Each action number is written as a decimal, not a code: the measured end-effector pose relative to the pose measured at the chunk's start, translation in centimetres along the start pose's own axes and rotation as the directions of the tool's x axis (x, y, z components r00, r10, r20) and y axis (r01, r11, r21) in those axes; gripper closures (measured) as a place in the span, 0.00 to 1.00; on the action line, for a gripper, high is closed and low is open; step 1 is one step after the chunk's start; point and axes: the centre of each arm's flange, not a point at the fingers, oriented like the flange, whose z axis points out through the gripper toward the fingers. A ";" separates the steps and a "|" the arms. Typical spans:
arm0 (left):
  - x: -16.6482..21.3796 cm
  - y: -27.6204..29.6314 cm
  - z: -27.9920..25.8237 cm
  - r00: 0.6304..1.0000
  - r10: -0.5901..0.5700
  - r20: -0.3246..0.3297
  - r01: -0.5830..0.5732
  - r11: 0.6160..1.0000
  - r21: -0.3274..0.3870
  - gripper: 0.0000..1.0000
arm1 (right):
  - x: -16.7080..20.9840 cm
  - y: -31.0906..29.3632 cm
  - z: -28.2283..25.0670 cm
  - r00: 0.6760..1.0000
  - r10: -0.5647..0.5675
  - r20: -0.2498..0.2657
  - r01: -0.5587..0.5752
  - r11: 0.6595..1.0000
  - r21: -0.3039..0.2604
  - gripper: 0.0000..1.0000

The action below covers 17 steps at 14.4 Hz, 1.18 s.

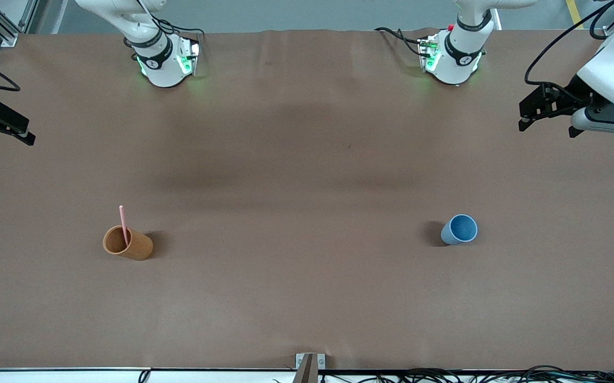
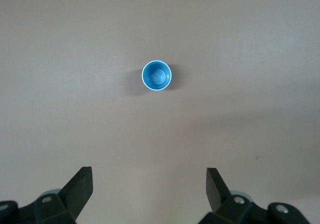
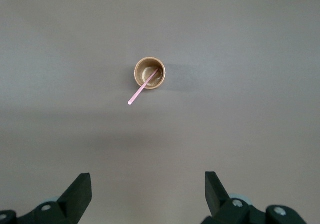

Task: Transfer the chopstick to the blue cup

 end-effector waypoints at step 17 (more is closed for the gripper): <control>9.2 -4.1 34.1 0.999 -0.049 -0.001 0.049 0.999 -0.023 0.00 | 3.4 -0.1 13.6 0.995 -0.005 -0.100 0.004 1.000 -0.008 0.02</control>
